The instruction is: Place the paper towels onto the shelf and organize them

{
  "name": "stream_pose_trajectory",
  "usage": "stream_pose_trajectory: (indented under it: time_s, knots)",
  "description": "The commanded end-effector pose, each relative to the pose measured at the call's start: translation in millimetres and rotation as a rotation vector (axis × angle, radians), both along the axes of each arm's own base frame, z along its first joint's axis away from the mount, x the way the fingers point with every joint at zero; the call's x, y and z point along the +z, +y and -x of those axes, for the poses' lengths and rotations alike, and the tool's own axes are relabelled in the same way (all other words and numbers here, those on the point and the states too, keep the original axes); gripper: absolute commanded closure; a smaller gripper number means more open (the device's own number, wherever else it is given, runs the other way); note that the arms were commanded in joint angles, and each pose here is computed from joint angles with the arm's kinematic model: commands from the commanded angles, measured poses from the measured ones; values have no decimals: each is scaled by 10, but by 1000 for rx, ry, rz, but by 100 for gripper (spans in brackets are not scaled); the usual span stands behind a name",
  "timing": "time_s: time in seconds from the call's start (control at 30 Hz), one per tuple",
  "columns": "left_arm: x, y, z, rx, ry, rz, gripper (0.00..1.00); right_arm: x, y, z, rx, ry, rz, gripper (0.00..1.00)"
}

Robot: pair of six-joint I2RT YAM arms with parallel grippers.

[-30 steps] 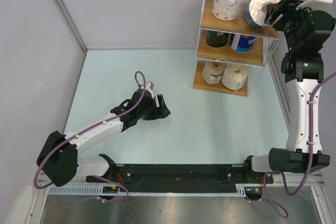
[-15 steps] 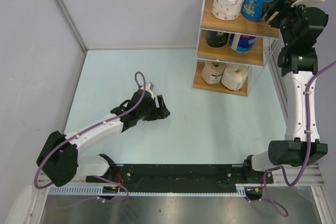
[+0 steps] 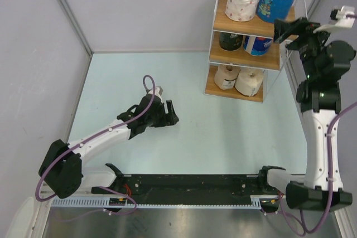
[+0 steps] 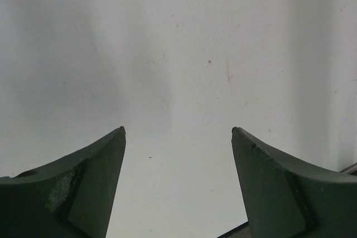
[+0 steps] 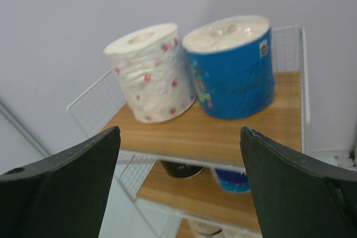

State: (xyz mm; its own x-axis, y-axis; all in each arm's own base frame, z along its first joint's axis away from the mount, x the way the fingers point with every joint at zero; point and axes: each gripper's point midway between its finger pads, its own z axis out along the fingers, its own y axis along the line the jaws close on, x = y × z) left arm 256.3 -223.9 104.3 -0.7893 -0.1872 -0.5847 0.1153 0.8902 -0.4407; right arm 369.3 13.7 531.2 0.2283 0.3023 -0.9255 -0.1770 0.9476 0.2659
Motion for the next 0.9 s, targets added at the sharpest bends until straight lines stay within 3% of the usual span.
stream_pose_trajectory:
  time_s: [0.0,0.03,0.23,0.37,0.4,0.67,0.77,0.87]
  knots:
    - [394,-7,-239,4,-114,-20,18,-180,356,241,143,-17,-43,4]
    - [406,-5,-245,1,-115,-27,18,-255,404,230,147,-6,-7,0]
    - [499,-15,-305,-9,-139,-45,13,-546,441,207,54,94,16,0]
    - [506,18,-309,7,-145,-50,9,-668,287,228,-31,129,-53,0]
    - [517,32,-312,14,-150,-50,1,-768,252,222,-52,153,-67,0]
    - [552,115,-327,31,-180,-79,0,-1199,-286,373,-333,252,-193,0]
    - [644,39,-389,2,-218,-63,0,-1299,-385,413,-356,270,-208,0]
    - [943,-198,-583,-68,-360,11,0,-1405,-461,427,-381,291,-217,0]
